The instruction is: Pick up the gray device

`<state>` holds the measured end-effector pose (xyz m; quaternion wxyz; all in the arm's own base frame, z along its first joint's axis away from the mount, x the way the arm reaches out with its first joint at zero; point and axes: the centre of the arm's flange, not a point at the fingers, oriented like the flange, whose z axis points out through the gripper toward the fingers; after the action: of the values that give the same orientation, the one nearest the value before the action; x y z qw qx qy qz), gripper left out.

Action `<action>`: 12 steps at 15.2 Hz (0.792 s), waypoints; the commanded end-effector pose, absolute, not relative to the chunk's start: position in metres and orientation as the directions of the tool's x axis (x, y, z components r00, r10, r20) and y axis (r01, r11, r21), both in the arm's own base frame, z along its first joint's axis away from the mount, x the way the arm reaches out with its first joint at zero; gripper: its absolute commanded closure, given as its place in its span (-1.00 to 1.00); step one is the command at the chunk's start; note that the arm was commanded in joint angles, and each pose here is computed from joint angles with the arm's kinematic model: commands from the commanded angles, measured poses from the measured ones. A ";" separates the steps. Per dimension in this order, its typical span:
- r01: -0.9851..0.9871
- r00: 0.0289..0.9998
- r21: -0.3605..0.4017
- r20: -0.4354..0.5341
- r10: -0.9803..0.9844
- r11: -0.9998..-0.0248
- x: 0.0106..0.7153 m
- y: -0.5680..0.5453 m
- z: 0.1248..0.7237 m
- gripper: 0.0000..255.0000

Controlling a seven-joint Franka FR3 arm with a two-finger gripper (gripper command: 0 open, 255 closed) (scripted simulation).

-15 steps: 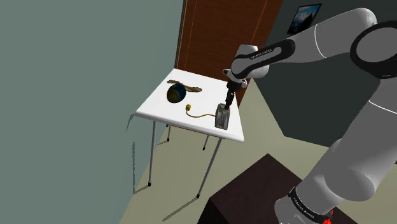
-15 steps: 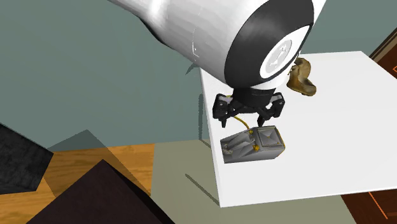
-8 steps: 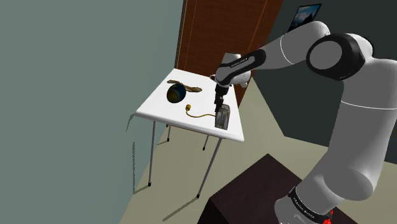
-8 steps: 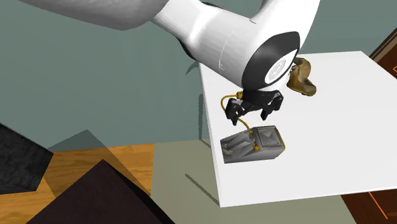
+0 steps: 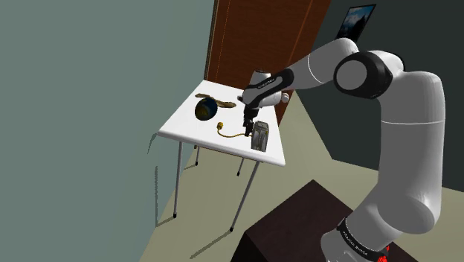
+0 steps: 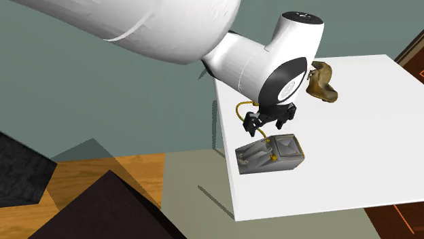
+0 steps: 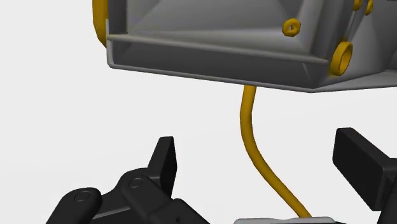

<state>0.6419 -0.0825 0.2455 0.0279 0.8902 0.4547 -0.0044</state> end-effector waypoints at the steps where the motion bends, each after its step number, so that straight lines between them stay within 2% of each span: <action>1: 0.810 0.586 0.046 -0.033 0.810 -0.584 0.643 -0.082 0.234 -1.00; 4: 0.810 0.586 0.046 -0.033 0.810 -0.584 0.643 -0.082 0.226 -1.00; 5: 0.810 0.586 0.046 -0.033 0.810 -0.585 0.642 -0.082 0.226 1.00; 12: 0.810 0.586 0.046 -0.033 0.810 -0.585 0.643 -0.082 0.226 1.00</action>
<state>0.6427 -0.0827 0.2260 0.0282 0.8901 0.4549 -0.0042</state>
